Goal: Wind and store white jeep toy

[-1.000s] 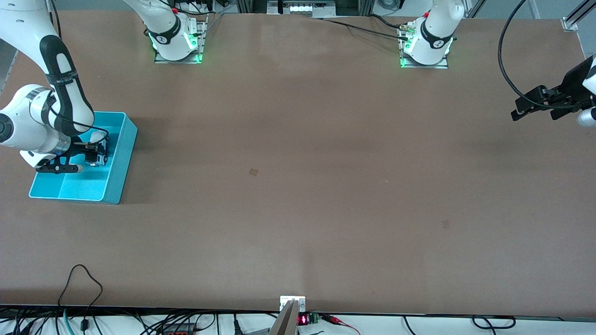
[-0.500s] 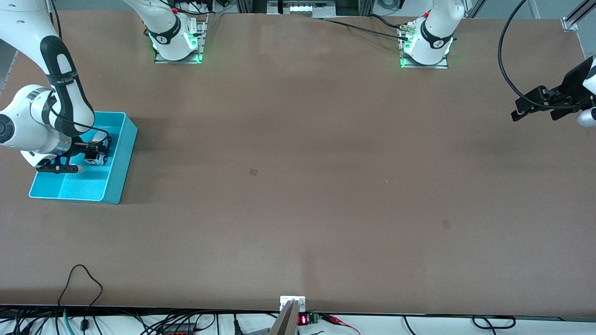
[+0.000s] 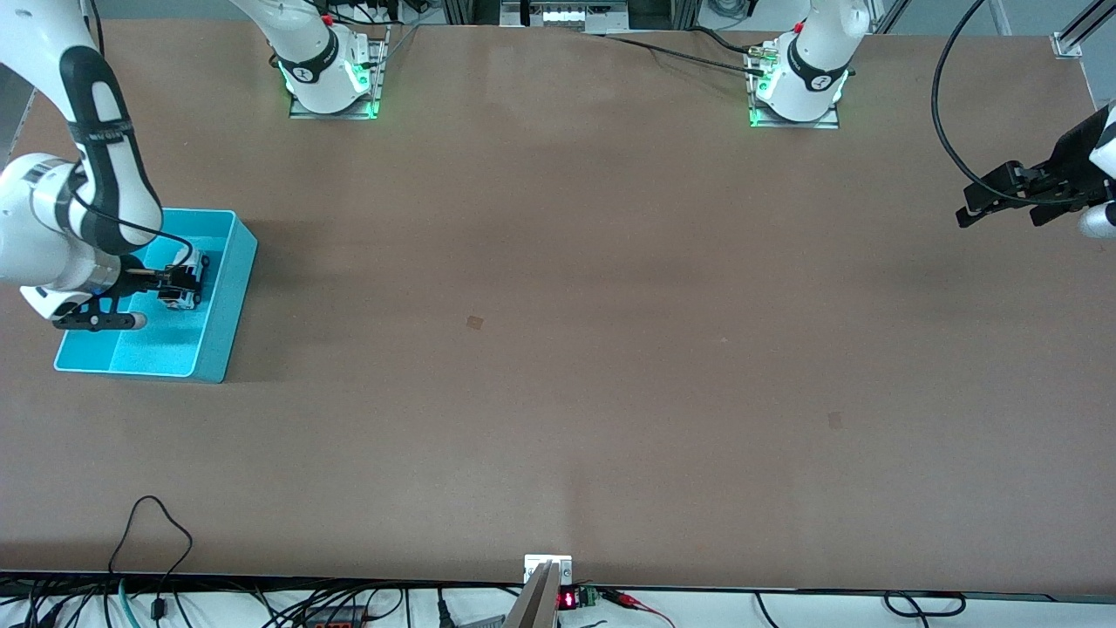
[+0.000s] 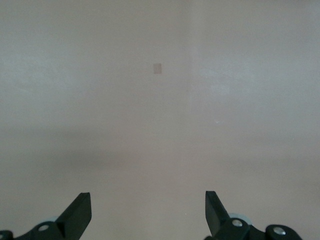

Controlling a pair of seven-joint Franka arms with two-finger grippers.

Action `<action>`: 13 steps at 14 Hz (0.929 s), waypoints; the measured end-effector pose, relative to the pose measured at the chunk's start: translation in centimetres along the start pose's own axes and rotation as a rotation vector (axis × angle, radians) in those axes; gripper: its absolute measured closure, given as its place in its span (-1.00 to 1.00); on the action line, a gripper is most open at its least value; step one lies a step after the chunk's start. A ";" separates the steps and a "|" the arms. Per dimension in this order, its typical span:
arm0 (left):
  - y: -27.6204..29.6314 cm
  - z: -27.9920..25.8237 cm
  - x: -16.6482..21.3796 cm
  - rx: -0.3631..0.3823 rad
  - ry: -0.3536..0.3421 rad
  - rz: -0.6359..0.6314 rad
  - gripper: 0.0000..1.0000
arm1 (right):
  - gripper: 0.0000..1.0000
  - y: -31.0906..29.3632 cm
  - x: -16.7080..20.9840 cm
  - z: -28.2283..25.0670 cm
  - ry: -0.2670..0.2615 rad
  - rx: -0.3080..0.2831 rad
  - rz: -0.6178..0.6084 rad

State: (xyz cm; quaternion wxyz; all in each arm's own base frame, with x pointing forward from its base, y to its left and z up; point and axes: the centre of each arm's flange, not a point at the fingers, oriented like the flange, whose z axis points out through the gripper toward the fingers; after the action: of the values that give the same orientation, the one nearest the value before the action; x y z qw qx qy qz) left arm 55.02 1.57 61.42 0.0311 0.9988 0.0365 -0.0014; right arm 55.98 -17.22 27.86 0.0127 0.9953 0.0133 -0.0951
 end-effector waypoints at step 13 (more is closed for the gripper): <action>-0.3 0.2 -0.1 0.001 -0.016 -0.006 -1.00 | -1.00 -9.7 -2.9 -28.0 0.097 0.015 -0.189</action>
State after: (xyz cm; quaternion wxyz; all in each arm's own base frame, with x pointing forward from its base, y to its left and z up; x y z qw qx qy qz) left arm 54.85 1.86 61.18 0.0311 0.9987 0.0390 -0.0095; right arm 58.14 -6.83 55.69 -0.0046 0.9931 0.1071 -0.0476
